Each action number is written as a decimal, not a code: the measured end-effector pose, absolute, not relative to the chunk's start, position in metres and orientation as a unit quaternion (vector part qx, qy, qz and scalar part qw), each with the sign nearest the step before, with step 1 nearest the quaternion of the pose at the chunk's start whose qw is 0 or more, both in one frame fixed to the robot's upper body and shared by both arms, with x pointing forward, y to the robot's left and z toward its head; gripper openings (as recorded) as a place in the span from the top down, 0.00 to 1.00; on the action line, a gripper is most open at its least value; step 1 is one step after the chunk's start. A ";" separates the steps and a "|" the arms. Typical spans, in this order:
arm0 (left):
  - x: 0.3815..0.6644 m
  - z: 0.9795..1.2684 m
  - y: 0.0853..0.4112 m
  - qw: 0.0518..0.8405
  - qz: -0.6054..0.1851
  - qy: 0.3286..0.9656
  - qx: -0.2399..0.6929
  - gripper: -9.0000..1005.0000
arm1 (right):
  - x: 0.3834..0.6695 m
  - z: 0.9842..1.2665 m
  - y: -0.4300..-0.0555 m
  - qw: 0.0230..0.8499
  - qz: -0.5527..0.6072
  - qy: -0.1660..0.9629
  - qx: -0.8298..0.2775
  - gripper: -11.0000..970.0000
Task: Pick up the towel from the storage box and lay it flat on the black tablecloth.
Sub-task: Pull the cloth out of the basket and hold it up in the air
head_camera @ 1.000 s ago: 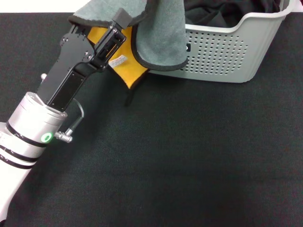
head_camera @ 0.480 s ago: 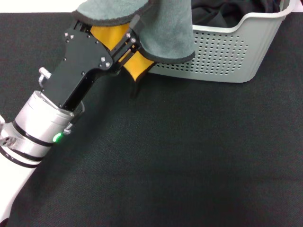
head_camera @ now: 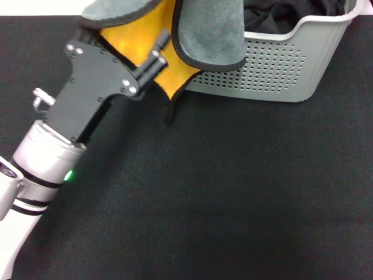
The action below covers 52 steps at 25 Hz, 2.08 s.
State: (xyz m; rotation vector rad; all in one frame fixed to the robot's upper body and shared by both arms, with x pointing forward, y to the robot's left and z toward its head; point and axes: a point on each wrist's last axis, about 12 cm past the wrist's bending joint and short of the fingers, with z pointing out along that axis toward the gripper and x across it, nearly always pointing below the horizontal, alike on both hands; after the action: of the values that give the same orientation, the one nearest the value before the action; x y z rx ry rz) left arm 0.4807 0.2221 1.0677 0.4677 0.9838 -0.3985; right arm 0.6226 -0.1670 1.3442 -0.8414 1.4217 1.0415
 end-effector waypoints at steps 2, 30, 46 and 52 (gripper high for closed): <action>0.481 1.069 0.224 0.844 -0.172 0.462 0.209 0.17 | 0.623 1.343 -0.168 0.560 0.443 0.605 -0.354 0.98; 0.490 1.083 0.219 0.886 -0.068 0.424 0.177 0.18 | 0.618 1.328 -0.169 0.539 0.449 0.623 -0.346 0.98; 0.458 1.073 0.173 0.869 -0.109 0.383 0.293 0.18 | 0.639 1.321 -0.160 0.549 0.436 0.646 -0.303 0.98; 0.469 1.072 0.153 0.853 -0.075 0.393 0.335 0.18 | 0.637 1.318 -0.133 0.543 0.451 0.632 -0.319 0.98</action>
State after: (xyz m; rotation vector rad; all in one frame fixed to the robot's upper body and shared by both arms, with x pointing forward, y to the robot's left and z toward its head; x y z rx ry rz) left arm 0.4688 0.1526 1.0724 0.7051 0.8278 -0.1587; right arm 0.6365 -0.1326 1.3177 -0.7583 1.5015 1.0704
